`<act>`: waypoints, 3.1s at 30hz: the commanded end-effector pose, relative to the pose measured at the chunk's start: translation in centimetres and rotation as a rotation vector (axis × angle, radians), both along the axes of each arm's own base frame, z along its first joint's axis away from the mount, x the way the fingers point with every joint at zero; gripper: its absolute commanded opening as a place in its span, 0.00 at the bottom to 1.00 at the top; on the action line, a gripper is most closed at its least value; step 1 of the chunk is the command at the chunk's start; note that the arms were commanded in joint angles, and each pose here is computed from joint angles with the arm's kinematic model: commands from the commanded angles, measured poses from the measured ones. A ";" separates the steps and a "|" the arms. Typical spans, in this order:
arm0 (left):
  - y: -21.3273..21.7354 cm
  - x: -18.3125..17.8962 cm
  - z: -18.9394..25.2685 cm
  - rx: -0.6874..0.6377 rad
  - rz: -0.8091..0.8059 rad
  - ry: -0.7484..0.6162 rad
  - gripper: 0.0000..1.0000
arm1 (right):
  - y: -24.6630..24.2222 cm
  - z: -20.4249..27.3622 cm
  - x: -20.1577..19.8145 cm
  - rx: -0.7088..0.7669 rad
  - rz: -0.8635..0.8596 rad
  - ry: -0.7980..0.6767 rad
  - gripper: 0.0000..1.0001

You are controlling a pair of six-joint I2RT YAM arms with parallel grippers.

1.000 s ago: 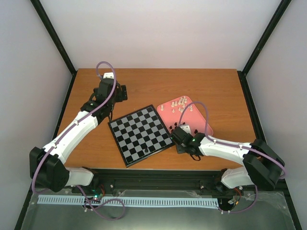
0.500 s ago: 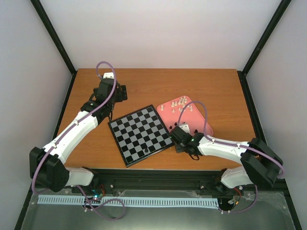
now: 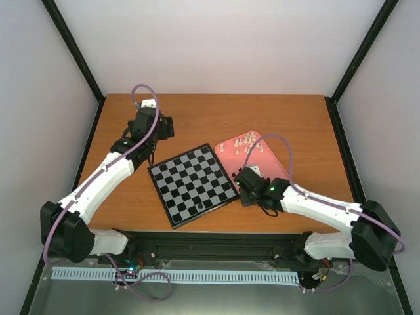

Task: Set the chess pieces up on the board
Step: Pick up the chess piece from the storage box, then place the chess piece on the chessboard.

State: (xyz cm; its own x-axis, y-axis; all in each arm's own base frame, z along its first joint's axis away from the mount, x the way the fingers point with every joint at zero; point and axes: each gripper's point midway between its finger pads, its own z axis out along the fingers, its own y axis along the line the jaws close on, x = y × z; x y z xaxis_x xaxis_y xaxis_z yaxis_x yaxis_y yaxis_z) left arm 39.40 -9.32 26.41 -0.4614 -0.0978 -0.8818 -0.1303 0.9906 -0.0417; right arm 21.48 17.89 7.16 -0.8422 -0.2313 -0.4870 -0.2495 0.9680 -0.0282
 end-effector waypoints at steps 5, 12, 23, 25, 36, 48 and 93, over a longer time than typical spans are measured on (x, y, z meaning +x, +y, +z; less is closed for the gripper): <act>-0.2 0.0 1.4 0.006 -0.011 -0.029 1.00 | -1.0 3.9 -0.2 -0.006 0.023 -0.035 0.09; -0.3 -0.1 1.5 0.000 -0.014 -0.036 1.00 | -0.9 5.8 0.2 0.029 0.040 -0.074 0.09; -0.1 -0.3 2.0 -0.004 -0.011 -0.047 1.00 | 3.7 5.5 0.8 0.108 0.140 -0.065 0.06; -0.1 -0.3 2.0 -0.003 -0.009 -0.046 1.00 | 5.3 5.4 0.7 0.106 0.169 -0.068 0.06; 0.0 -0.3 1.7 0.002 -0.008 -0.040 1.00 | 12.4 1.5 -0.6 0.076 0.296 -0.022 0.06; -0.1 -0.3 1.7 -0.001 -0.009 -0.041 1.00 | 15.6 0.6 -0.9 0.049 0.361 -0.004 0.06; 0.1 -0.3 1.6 0.009 -0.002 -0.040 1.00 | 15.9 -1.0 -2.5 -0.060 0.376 0.020 0.07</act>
